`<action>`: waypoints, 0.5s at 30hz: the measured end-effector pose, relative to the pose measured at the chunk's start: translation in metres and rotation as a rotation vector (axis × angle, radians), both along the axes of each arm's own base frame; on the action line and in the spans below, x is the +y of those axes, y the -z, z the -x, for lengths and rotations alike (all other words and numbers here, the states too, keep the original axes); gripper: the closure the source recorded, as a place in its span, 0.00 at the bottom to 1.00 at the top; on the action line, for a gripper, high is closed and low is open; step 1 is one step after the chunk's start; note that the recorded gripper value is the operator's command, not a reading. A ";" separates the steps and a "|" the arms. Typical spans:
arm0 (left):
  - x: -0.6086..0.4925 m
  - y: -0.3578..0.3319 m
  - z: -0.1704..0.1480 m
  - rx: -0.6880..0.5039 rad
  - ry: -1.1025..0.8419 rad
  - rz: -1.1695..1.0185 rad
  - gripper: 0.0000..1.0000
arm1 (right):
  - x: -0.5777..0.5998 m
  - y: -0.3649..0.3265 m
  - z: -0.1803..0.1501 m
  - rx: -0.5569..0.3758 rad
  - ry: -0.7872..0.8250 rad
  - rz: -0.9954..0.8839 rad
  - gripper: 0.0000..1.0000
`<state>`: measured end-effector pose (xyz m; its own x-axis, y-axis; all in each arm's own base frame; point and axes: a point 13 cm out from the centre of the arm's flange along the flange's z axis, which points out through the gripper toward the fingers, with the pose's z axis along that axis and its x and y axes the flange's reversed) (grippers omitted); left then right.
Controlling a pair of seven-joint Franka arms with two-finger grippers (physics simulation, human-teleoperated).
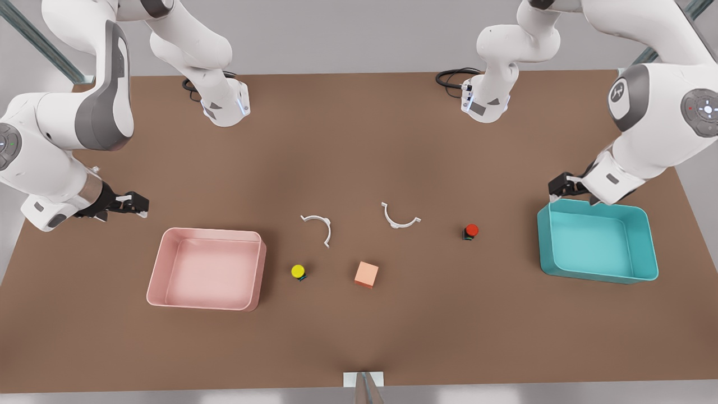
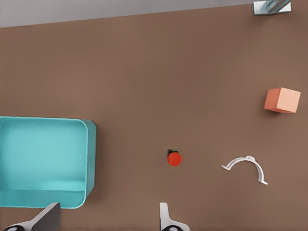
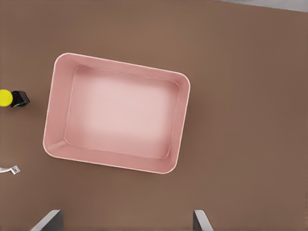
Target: Place the red button in the blue storage box with the left arm, and place the yellow button in the pink storage box with the right arm
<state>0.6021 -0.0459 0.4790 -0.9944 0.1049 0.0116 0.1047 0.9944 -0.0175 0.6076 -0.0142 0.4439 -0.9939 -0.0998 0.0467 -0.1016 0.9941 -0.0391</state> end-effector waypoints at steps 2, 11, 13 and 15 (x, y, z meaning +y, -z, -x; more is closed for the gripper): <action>-0.005 0.009 -0.002 0.014 0.010 -0.001 0.00 | 0.000 0.000 0.000 0.000 -0.003 -0.001 0.00; -0.160 0.212 0.059 0.205 0.282 -0.042 0.00 | 0.173 0.122 -0.049 0.064 -0.257 -0.075 0.00; -0.152 0.252 0.076 0.202 0.271 -0.041 0.00 | 0.247 0.149 -0.058 0.040 -0.325 -0.087 0.00; -0.146 0.277 0.082 0.168 0.260 -0.035 0.00 | 0.295 0.175 -0.077 0.008 -0.338 -0.113 0.00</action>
